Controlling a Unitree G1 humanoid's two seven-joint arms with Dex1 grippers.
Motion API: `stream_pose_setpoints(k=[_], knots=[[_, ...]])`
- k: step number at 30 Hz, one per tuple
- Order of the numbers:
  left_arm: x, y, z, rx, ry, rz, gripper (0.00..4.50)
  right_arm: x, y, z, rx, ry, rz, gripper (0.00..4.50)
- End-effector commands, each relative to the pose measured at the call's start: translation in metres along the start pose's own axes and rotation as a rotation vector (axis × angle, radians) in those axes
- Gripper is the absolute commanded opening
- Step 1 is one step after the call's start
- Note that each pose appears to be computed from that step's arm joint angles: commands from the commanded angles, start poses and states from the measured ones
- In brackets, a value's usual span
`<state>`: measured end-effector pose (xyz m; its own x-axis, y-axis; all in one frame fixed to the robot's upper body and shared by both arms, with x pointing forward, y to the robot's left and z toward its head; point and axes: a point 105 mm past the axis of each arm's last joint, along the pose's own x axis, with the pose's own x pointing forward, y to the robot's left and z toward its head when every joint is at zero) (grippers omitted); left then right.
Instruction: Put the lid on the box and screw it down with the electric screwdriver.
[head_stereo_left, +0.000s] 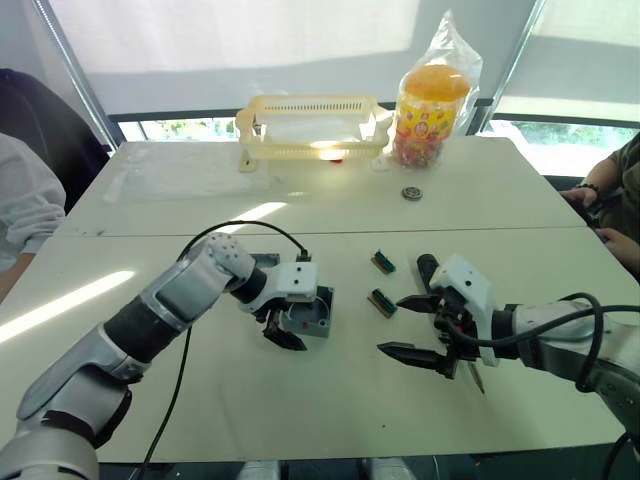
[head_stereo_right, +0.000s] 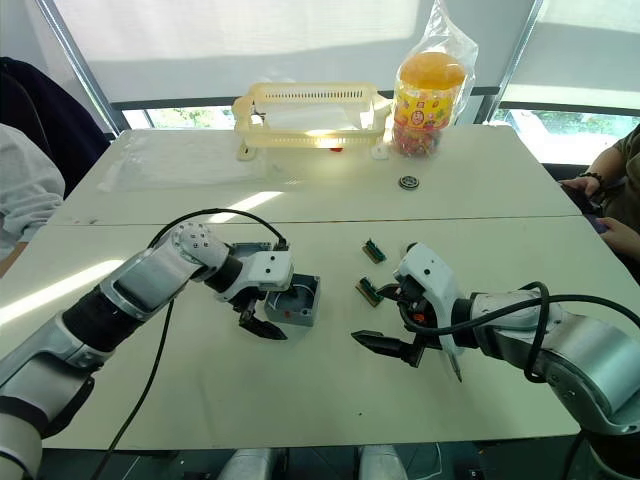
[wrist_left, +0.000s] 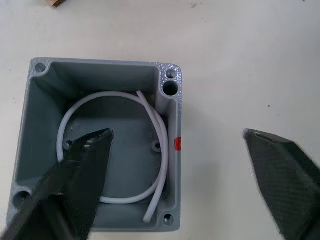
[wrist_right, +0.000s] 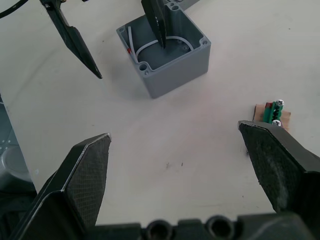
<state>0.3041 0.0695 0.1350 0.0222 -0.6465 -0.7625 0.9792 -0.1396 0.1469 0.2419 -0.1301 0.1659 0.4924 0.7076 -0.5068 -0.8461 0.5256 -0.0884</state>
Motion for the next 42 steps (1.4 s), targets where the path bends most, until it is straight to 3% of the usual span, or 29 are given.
stream_pose_setpoints(k=[1, 5, 14, 22, 39, 42], knots=[[0.001, 0.0, 0.0, 0.04, 0.02, 0.005, 2.09, -0.004, 0.001, 0.009, -0.042, -0.04, -0.024, 4.5], [0.004, -0.003, -0.002, 0.05, 0.034, -0.007, 0.04, -0.006, 0.0, 0.007, -0.04, -0.037, -0.038, 4.5], [0.005, 0.004, 0.005, 0.139, 0.029, -0.014, 0.04, -0.01, -0.004, 0.005, -0.039, -0.036, -0.068, 4.5], [-0.005, 0.009, 0.032, 0.531, -0.026, -0.189, 0.04, -0.022, -0.003, 0.008, -0.036, -0.057, -0.077, 4.5], [0.005, 0.005, 0.013, 0.636, 0.055, -0.336, 0.04, -0.02, 0.007, 0.003, -0.003, -0.063, -0.103, 4.5], [0.003, 0.004, 0.008, 0.612, 0.061, -0.345, 0.95, -0.019, 0.006, 0.004, -0.002, -0.065, -0.104, 4.5]])
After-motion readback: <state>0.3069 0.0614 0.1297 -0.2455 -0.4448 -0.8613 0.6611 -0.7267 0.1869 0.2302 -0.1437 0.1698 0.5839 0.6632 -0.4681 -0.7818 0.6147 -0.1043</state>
